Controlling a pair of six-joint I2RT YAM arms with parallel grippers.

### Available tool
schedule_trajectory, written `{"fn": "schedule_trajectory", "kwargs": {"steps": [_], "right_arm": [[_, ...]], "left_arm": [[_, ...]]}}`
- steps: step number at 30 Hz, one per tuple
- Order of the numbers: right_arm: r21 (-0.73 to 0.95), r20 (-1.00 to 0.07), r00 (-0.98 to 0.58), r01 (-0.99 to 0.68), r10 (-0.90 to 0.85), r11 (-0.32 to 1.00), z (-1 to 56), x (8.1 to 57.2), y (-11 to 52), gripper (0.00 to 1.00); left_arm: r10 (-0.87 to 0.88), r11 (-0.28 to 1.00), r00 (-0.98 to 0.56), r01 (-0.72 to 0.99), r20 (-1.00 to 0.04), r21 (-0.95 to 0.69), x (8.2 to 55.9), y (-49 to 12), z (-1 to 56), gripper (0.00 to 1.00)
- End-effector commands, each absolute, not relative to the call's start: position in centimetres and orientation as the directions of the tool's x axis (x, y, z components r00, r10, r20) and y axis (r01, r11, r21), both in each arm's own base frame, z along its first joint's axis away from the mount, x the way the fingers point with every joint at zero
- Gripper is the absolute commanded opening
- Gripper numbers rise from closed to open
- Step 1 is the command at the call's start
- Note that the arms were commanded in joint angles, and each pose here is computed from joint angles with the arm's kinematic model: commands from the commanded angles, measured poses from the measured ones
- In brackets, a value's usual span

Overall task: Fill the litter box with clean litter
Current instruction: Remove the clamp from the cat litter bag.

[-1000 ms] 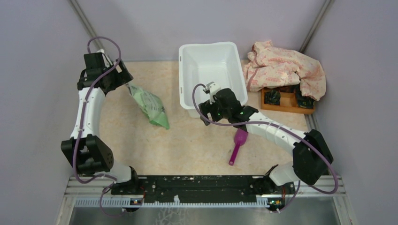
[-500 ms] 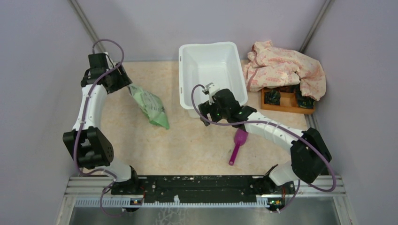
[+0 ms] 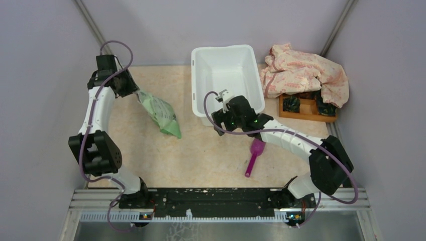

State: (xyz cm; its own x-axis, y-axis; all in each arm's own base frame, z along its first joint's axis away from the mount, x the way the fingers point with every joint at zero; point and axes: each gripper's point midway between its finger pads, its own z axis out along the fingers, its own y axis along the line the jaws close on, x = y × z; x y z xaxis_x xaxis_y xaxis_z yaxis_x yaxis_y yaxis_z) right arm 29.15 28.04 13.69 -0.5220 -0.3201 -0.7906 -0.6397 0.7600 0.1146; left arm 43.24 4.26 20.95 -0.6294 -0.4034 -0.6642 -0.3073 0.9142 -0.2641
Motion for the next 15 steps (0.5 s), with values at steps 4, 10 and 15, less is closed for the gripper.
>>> {"fn": "schedule_trajectory", "kwargs": {"steps": [4,10,15], "right_arm": [[0.125,-0.819,-0.491,-0.658,-0.297,0.742,14.17,29.42,29.10,0.77],[0.128,-0.815,-0.495,-0.662,-0.302,0.739,13.80,29.36,29.14,0.77],[0.127,-0.814,-0.494,-0.664,-0.304,0.737,13.75,29.31,29.18,0.77]], "left_arm": [[-0.396,0.917,-0.610,-0.306,-0.687,-0.257,43.46,4.28,22.77,0.44],[-0.396,0.918,-0.624,-0.292,-0.673,-0.269,43.45,3.68,22.28,0.26],[-0.398,0.917,-0.629,-0.295,-0.667,-0.269,43.35,3.61,22.10,0.00]]}}
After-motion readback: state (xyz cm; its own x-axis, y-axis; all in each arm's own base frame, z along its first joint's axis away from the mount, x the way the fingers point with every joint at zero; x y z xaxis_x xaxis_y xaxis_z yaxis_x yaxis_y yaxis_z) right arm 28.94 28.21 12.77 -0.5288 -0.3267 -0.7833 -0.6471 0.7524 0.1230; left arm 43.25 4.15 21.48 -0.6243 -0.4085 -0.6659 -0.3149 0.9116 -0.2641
